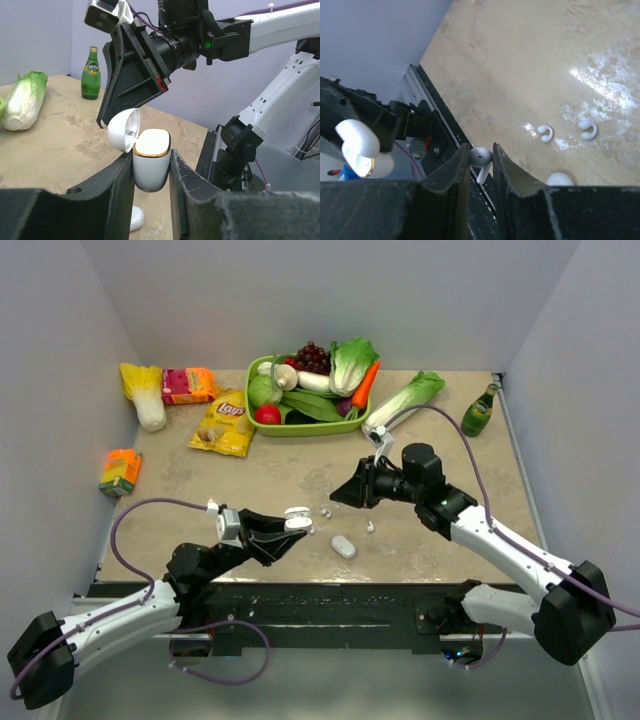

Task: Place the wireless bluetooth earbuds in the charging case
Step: Insert the right earbud into the right side groove of the charging case.

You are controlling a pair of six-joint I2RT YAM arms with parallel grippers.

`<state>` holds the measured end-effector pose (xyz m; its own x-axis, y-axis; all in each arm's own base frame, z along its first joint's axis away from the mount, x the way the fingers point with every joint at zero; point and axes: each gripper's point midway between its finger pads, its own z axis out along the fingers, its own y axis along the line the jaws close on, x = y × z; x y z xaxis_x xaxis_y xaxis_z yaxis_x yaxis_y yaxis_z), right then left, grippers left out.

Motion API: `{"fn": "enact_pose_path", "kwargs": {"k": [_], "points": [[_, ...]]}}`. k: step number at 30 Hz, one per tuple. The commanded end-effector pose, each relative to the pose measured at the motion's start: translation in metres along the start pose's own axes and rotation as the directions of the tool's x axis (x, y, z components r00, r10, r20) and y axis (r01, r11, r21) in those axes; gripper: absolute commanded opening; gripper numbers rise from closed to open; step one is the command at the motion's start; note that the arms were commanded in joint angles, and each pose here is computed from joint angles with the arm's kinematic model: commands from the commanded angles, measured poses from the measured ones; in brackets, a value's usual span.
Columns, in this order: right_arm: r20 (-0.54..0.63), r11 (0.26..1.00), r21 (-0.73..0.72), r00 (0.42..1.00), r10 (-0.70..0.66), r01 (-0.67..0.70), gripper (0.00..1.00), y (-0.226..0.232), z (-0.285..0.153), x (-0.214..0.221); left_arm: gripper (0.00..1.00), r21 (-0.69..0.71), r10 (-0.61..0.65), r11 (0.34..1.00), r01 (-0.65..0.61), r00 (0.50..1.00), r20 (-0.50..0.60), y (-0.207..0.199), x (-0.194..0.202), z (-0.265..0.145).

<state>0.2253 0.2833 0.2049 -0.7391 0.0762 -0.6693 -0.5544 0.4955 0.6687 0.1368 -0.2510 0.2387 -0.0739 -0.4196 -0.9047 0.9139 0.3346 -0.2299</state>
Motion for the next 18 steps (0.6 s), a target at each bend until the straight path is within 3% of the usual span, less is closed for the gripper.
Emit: {"fn": "enact_pose_path", "kwargs": {"k": [1,18], "points": [[0.072,0.987,-0.128,0.994,-0.086,0.095,0.00,0.029,-0.008,-0.017,0.00,-0.013,0.010,1.000,-0.009,1.000,0.010,0.003,0.004,-0.006],[0.089,0.975,-0.190,0.991,-0.101,0.116,0.00,0.042,-0.014,-0.016,0.00,-0.022,0.009,1.000,-0.009,1.000,0.010,0.004,0.003,-0.005]]}}
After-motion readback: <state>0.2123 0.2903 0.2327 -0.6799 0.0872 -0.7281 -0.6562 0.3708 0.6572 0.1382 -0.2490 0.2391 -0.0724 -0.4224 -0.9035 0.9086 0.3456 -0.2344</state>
